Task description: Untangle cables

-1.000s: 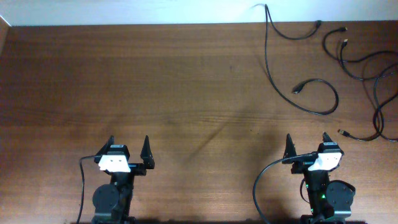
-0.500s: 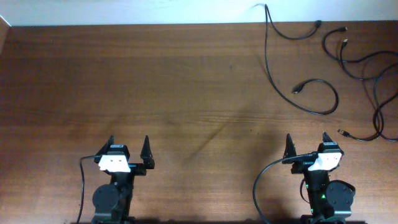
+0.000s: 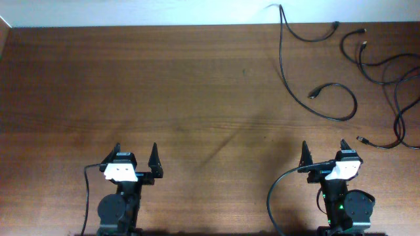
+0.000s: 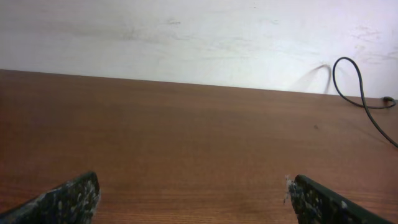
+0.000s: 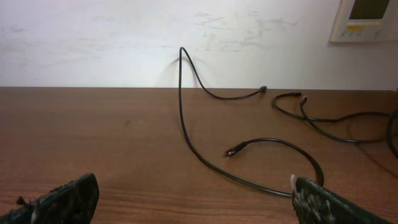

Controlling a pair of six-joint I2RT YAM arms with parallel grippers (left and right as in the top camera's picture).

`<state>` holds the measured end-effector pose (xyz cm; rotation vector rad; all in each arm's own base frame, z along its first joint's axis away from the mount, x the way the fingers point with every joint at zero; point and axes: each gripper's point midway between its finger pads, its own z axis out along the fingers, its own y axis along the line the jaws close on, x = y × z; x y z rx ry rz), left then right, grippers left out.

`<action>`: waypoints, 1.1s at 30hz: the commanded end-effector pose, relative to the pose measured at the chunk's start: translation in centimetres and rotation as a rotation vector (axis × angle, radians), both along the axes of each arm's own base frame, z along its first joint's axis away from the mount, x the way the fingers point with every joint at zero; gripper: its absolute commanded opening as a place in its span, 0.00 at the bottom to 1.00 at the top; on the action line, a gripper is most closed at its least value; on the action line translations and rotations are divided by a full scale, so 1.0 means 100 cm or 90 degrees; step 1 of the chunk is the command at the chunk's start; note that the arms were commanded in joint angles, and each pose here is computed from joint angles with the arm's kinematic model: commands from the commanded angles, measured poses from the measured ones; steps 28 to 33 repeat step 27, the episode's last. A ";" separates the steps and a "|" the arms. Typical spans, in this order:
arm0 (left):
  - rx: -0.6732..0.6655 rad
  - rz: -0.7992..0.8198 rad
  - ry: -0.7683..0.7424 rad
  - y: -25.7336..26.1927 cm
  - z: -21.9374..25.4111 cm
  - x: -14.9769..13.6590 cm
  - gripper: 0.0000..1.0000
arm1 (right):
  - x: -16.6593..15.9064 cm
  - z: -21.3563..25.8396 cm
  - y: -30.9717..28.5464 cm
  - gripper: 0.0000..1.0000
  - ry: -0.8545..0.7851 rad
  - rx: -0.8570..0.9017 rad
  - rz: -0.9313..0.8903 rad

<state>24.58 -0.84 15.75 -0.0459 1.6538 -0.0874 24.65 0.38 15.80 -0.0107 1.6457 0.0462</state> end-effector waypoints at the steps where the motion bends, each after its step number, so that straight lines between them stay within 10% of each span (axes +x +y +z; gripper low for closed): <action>1: 0.012 -0.006 -0.003 -0.001 -0.001 0.000 0.99 | 0.000 -0.002 -0.001 0.99 0.003 -0.002 0.000; 33: 0.012 -0.006 -0.003 -0.001 -0.001 0.000 0.99 | 0.000 -0.002 -0.001 0.98 0.003 -0.002 0.000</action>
